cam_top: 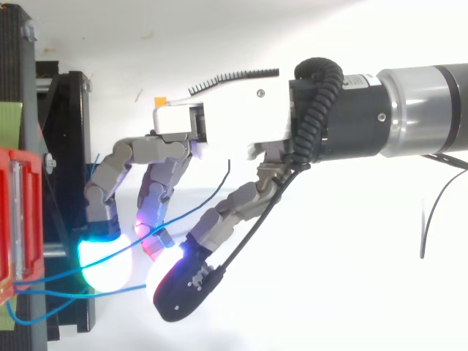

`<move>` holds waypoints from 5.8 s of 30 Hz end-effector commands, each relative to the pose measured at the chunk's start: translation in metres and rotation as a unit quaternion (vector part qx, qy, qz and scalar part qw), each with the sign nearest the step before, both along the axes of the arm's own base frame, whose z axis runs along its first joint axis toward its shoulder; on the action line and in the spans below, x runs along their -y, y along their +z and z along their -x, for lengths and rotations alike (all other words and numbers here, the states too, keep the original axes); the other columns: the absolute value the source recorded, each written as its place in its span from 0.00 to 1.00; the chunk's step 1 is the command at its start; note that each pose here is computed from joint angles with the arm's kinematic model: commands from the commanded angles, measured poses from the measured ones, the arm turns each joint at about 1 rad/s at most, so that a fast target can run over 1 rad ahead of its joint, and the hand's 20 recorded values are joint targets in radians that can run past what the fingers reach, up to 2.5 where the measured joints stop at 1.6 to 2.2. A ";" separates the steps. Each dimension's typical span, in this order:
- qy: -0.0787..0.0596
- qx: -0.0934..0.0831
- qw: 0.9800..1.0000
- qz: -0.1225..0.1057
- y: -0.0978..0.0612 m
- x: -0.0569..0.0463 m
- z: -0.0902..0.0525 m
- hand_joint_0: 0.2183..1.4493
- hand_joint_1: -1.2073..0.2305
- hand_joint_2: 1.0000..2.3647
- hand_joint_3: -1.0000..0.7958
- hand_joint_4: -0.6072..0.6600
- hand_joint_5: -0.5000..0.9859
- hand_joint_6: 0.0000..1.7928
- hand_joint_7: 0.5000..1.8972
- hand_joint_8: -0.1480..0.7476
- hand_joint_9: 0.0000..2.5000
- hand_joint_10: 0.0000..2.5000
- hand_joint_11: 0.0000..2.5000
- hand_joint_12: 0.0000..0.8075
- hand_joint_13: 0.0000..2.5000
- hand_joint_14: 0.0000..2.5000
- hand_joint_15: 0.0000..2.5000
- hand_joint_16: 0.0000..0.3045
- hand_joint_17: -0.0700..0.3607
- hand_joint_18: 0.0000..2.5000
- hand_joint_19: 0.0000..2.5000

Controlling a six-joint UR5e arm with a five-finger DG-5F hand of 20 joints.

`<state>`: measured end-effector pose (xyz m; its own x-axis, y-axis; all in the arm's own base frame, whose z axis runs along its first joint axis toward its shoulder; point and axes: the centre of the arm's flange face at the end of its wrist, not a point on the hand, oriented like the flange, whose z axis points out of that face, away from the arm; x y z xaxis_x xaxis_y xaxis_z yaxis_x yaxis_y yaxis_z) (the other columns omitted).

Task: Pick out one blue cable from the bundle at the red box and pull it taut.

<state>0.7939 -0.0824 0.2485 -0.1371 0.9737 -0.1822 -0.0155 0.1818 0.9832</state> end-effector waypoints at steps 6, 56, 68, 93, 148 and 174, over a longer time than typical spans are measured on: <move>0.000 0.000 1.000 0.000 0.000 0.000 0.000 0.33 0.19 0.00 0.28 0.49 0.21 0.52 0.16 0.42 0.48 0.01 0.40 0.41 0.40 0.01 0.25 0.10 0.33 0.29 0.23; -0.002 -0.001 1.000 -0.001 0.000 -0.001 0.000 0.33 0.44 0.01 0.47 0.56 0.22 0.51 0.19 0.51 0.51 0.01 0.39 0.53 0.43 0.01 0.27 0.19 0.46 0.33 0.29; -0.001 -0.001 1.000 -0.001 0.000 -0.001 0.000 0.33 0.47 0.01 0.44 0.57 0.21 0.51 0.18 0.51 0.49 0.01 0.39 0.51 0.43 0.01 0.27 0.18 0.45 0.32 0.30; -0.001 0.000 1.000 -0.001 0.000 -0.001 0.000 0.32 0.52 0.01 0.33 0.57 0.21 0.48 0.16 0.50 0.49 0.01 0.37 0.52 0.43 0.01 0.27 0.18 0.45 0.32 0.30; 0.003 -0.050 0.998 0.031 0.039 0.005 0.035 0.42 0.32 0.01 0.42 0.43 0.22 0.53 0.25 0.52 0.49 0.01 0.34 0.43 0.36 0.01 0.19 0.12 0.35 0.26 0.23; -0.049 -0.060 0.997 -0.010 0.020 0.014 0.065 0.45 0.33 0.01 0.40 0.41 0.21 0.53 0.24 0.50 0.51 0.01 0.40 0.42 0.40 0.01 0.25 0.10 0.33 0.26 0.24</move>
<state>0.7324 -0.0959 0.2792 -0.0666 0.9790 -0.1927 0.1073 0.1991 0.9741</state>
